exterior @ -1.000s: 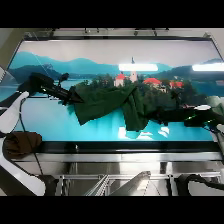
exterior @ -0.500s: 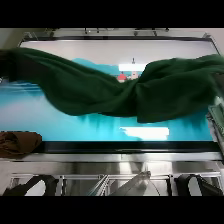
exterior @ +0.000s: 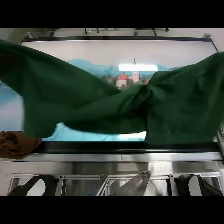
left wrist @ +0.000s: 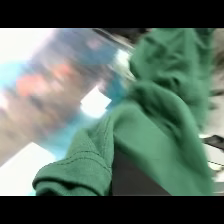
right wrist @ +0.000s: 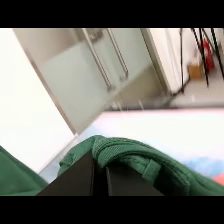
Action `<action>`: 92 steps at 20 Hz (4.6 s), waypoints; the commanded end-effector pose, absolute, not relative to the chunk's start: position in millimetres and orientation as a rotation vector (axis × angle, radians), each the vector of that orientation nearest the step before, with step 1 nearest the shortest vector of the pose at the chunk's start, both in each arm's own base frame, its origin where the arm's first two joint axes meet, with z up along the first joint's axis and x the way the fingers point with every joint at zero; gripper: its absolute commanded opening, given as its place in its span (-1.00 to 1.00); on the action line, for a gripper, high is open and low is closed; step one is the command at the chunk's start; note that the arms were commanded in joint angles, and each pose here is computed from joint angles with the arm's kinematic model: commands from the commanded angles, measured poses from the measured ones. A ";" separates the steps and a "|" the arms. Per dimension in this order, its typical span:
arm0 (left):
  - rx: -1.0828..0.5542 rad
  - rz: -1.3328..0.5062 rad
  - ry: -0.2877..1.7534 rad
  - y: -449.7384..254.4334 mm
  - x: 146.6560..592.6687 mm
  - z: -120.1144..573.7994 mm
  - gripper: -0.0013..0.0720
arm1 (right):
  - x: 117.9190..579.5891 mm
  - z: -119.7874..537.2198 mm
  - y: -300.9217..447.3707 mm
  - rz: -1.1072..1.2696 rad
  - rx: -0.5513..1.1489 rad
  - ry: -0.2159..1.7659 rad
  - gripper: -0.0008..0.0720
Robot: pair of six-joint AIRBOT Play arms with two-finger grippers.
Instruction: Fold the shirts.
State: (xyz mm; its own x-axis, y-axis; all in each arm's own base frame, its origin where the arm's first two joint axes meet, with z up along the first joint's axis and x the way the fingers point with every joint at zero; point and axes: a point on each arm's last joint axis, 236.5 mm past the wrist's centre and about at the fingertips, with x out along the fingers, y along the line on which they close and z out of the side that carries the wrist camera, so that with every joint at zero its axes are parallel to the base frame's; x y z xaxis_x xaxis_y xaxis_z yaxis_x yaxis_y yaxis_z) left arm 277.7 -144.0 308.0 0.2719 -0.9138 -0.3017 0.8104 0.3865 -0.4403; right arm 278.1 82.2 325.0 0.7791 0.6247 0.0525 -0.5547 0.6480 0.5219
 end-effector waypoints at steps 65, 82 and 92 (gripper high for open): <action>-1.082 -0.607 1.429 -173.2 328.9 -95.0 0.93 | 425.7 -92.1 29.9 0.234 1.044 1.077 -0.90; -0.659 -1.505 1.014 -220.1 326.4 214.5 -0.89 | 379.2 280.4 68.1 1.074 1.107 0.250 -0.90; -0.203 -0.788 0.146 -79.5 292.3 481.4 -0.88 | 236.9 532.2 52.0 0.737 0.468 -0.404 -0.91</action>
State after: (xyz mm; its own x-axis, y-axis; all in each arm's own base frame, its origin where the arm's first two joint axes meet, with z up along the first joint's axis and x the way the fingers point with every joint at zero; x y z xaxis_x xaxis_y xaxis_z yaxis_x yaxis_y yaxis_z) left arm 302.3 -106.1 466.8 0.5676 -0.8187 -0.0865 0.7839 0.5696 -0.2470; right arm 260.3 40.1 511.7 0.6375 0.5811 0.5058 -0.7667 0.5431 0.3424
